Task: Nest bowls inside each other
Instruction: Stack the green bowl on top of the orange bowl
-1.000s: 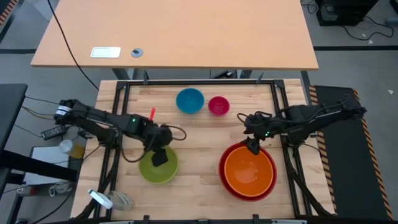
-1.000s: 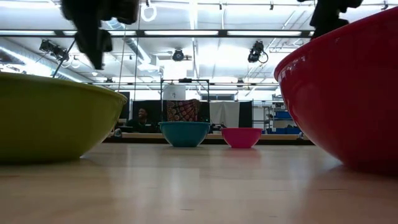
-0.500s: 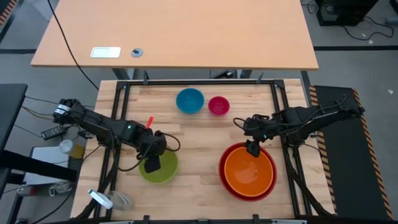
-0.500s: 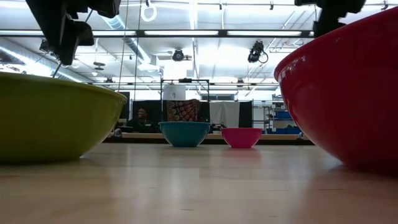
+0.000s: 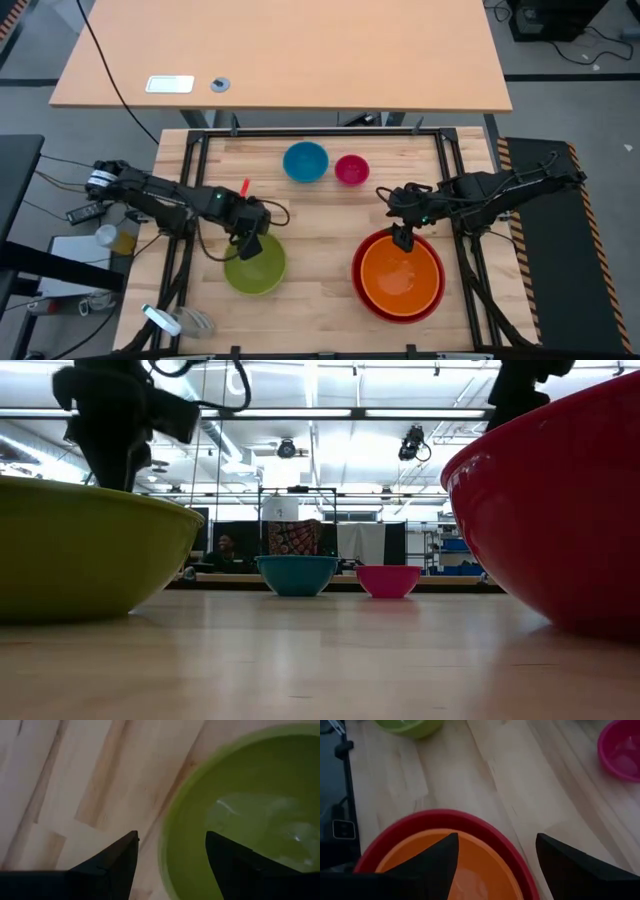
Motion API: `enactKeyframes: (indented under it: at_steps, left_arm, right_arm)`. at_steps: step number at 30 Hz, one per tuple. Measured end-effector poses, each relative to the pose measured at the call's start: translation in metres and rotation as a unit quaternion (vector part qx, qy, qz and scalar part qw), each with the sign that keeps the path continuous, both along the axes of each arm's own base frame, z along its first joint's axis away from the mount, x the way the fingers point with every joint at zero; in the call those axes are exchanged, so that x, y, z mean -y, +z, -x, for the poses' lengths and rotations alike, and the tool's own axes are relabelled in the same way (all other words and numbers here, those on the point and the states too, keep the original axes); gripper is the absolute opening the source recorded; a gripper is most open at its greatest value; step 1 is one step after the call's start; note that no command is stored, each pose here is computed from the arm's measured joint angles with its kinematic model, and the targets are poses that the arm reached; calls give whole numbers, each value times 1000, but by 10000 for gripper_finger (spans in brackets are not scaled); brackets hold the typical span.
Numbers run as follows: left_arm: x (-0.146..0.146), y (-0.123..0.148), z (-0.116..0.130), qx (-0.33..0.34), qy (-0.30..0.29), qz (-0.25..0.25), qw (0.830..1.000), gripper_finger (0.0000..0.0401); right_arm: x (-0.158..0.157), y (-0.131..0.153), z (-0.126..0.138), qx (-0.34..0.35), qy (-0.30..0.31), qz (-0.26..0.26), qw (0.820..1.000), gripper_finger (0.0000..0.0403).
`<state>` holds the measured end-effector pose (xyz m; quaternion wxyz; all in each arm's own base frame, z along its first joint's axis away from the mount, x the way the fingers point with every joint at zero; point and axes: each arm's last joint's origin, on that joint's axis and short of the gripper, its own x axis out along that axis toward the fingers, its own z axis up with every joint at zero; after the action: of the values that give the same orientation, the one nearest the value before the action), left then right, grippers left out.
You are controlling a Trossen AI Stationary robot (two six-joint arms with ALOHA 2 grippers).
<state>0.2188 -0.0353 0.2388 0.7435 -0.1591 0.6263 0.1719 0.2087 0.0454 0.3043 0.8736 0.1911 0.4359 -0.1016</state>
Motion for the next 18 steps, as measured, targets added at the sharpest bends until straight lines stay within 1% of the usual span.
enactKeyframes:
  at_steps: [4,7,10,14,18]
  left_arm:
    - [-7,-13,4,-24,0,23,999,236]
    - [-11,-25,7,-33,6,54,998,234]
    - [-13,-35,11,-44,5,76,996,222]
    - [-14,-42,12,-50,20,85,995,186]
    - [-14,-42,10,-41,49,97,993,125]
  right_arm:
    - [0,1,-1,8,-1,6,1000,270]
    - [0,1,-2,13,1,13,1000,270]
    - [0,2,-3,20,0,20,1000,270]
    - [0,3,-3,25,1,21,999,270]
    - [0,3,-4,27,1,20,999,270]
